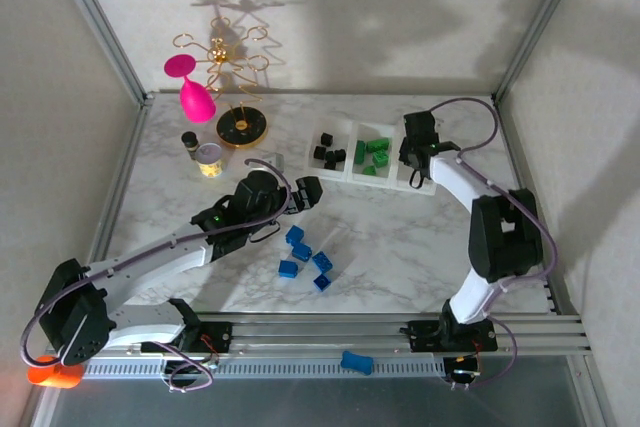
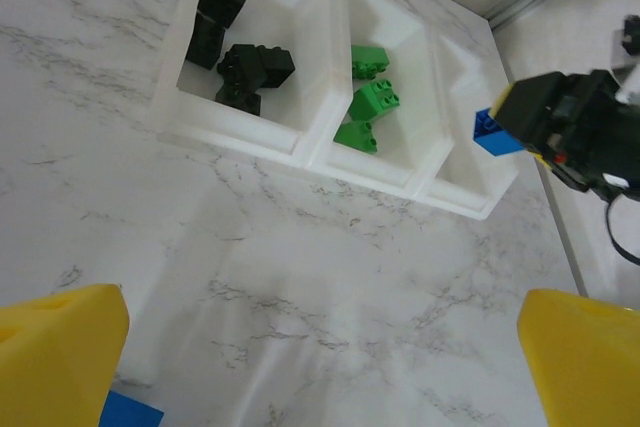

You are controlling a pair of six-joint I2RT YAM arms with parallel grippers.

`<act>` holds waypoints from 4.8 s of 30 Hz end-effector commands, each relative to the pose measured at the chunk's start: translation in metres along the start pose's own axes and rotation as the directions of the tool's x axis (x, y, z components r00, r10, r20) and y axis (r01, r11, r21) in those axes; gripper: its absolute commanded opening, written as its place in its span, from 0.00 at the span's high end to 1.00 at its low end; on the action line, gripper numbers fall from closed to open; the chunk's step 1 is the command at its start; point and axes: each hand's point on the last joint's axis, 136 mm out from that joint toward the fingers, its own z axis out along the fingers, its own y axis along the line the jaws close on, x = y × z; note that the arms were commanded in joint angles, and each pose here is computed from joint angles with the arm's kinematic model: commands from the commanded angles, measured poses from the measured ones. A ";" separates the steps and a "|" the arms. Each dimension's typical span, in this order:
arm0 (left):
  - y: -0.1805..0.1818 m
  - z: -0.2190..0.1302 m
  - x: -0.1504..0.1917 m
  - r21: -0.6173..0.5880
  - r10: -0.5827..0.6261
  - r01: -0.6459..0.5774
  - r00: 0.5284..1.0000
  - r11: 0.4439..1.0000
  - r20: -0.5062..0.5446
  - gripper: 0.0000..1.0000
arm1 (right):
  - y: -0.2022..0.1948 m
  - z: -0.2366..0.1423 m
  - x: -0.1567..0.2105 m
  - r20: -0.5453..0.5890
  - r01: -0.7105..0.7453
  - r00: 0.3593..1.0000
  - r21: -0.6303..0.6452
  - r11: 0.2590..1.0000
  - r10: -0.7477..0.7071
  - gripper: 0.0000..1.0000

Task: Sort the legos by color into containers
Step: Place the lego in the container, then pick up the lego from the center of the table, then place the lego in the container.

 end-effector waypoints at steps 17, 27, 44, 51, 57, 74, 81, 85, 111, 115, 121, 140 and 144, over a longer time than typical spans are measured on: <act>-0.011 -0.010 -0.017 0.002 0.055 -0.056 0.997 0.998 0.048 0.00 | 0.017 0.001 -0.045 0.056 0.028 0.998 -0.060 0.998 -0.024 0.35; 0.020 -0.026 -0.010 -0.099 0.062 -0.056 0.996 0.994 0.058 0.00 | 0.065 -0.066 0.022 0.015 0.134 0.991 -0.212 0.968 -0.134 0.29; 0.087 -0.061 0.011 -0.268 -0.005 0.033 0.995 0.963 0.103 0.01 | 0.178 -0.150 0.195 -0.069 0.331 0.903 -0.518 0.789 -0.424 0.20; 0.109 -0.077 0.015 -0.322 -0.039 0.080 0.990 0.943 0.133 0.00 | 0.211 -0.156 0.243 -0.038 0.402 0.852 -0.590 0.700 -0.522 0.15; 0.118 -0.088 0.010 -0.329 -0.073 0.134 0.979 0.935 0.192 0.00 | 0.231 -0.148 0.262 0.008 0.485 0.798 -0.600 0.636 -0.602 0.14; 0.128 -0.099 0.005 -0.346 -0.091 0.169 0.969 0.923 0.231 0.01 | 0.253 -0.121 0.279 0.004 0.566 0.722 -0.578 0.588 -0.692 0.25; 0.129 -0.099 0.004 -0.344 -0.091 0.171 0.967 0.923 0.237 0.00 | 0.249 -0.115 0.284 -0.025 0.571 0.712 -0.561 0.599 -0.702 0.30; 0.129 -0.098 0.004 -0.344 -0.092 0.172 0.967 0.923 0.237 0.00 | 0.246 -0.110 0.285 -0.043 0.564 0.718 -0.547 0.618 -0.694 0.36; 0.064 -0.070 -0.023 -0.182 -0.054 0.087 0.982 0.979 0.183 0.01 | 0.136 -0.117 0.108 -0.035 0.279 0.949 -0.372 0.885 -0.314 0.54; 0.044 -0.055 -0.023 -0.126 -0.033 0.052 0.989 0.991 0.143 0.01 | 0.081 -0.092 0.062 -0.023 0.172 0.983 -0.255 0.952 -0.184 0.53; 0.019 -0.035 -0.022 -0.070 -0.008 0.015 0.995 0.997 0.099 0.00 | 0.028 -0.056 0.017 0.013 0.057 0.998 -0.131 0.990 -0.055 0.53; 0.010 -0.014 -0.017 -0.076 0.036 -0.031 0.997 0.997 0.064 0.00 | 0.008 0.037 -0.048 0.045 0.024 0.999 -0.030 0.999 -0.023 0.46; 0.011 -0.012 -0.018 -0.082 0.042 -0.037 0.997 0.996 0.066 0.00 | 0.010 0.038 -0.054 0.055 0.034 0.998 -0.033 0.999 -0.032 0.40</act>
